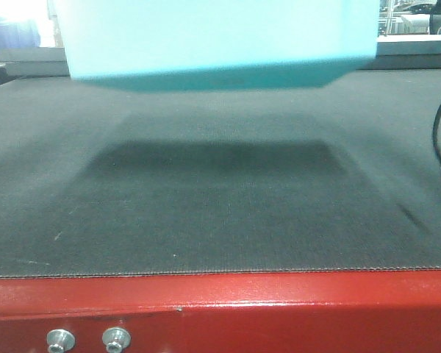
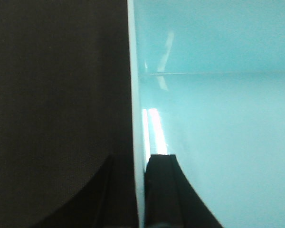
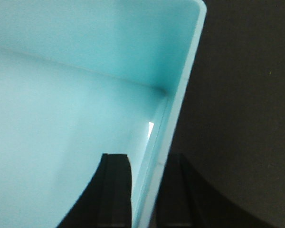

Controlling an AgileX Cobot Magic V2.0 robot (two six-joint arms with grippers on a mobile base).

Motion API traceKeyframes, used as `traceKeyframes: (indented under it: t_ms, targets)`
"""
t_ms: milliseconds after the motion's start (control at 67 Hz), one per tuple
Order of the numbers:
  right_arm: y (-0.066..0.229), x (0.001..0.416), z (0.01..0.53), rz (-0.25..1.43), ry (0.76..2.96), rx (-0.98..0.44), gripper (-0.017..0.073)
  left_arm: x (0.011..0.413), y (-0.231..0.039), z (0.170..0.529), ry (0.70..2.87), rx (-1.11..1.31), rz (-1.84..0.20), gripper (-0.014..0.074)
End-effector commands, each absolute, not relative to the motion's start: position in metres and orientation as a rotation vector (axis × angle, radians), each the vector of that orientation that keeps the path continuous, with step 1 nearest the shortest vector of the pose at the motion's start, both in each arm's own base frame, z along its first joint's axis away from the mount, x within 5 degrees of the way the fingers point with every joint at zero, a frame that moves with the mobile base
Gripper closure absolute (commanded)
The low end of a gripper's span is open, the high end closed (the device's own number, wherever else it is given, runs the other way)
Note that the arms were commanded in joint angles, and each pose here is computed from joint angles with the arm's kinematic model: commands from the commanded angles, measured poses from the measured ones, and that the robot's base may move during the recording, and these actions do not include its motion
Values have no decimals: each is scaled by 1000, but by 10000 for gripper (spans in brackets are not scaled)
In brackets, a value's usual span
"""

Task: Fetch blue bin and place on conveyor start
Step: 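Lower the teal bin onto the conveyor belt with both grippers, then open both grippers and lift them away from the bin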

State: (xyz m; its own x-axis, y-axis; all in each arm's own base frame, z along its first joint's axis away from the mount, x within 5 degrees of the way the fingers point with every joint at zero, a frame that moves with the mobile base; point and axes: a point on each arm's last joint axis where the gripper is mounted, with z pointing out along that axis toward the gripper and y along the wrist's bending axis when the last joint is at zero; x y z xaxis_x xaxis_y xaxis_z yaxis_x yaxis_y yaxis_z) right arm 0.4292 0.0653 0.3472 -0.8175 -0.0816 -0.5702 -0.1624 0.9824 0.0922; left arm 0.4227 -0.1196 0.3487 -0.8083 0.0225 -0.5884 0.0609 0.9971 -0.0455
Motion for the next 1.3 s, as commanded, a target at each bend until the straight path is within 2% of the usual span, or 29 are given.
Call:
traceKeyframes:
  t_ms: [0, 209, 284, 343, 418, 478, 522, 537, 597, 612, 761, 925, 1045, 1104, 1179, 1224, 1284]
  targets:
    - [61, 442, 339, 158, 2492, -138, 712, 431, -122, 338, 2517, 73, -71, 705]
    - [63, 459, 303, 153, 2558, -138, 706, 446, -127, 302, 2592, 81, -47, 705]
    - [64, 462, 293, 151, 2582, -138, 640, 449, -127, 294, 2610, 83, -40, 691]
    - [64, 464, 287, 151, 2599, -138, 514, 449, -128, 292, 2618, 81, -44, 638]
    - [64, 464, 285, 150, 2606, -139, 305, 449, -128, 292, 2618, 81, -44, 502]
    - [64, 464, 286, 150, 2604, -139, 129, 449, -128, 292, 2617, 81, -45, 342]
    - [64, 463, 289, 151, 2598, -139, 72, 448, -128, 294, 2621, 80, -43, 193]
    - [64, 462, 291, 151, 2594, -139, 50, 448, -128, 293, 2625, 80, -42, 171]
    - [63, 458, 299, 152, 2585, -140, 32, 445, -127, 297, 2629, 79, -40, -20]
    - [63, 457, 302, 152, 2583, -140, 34, 445, -126, 298, 2632, 78, -38, -36]
    - [61, 439, 339, 156, 2517, -142, 111, 432, -122, 323, 2605, 70, -49, 62]
    - [57, 407, 394, 159, 2392, -142, 310, 403, -112, 377, 2496, 128, -44, 188]
    - [51, 384, 425, 134, 2326, -142, 481, 377, -104, 416, 2408, 144, -57, 381]
    - [47, 372, 437, 129, 2309, -136, 590, 366, -96, 432, 2369, 126, -63, 547]
    - [40, 361, 445, 119, 2292, -118, 684, 355, -86, 447, 2332, 101, -62, 706]
    - [35, 356, 445, 113, 2286, -103, 727, 351, -77, 451, 2322, 77, -55, 705]
    - [26, 347, 444, 100, 2273, -72, 718, 346, -66, 454, 2311, 46, -44, 704]
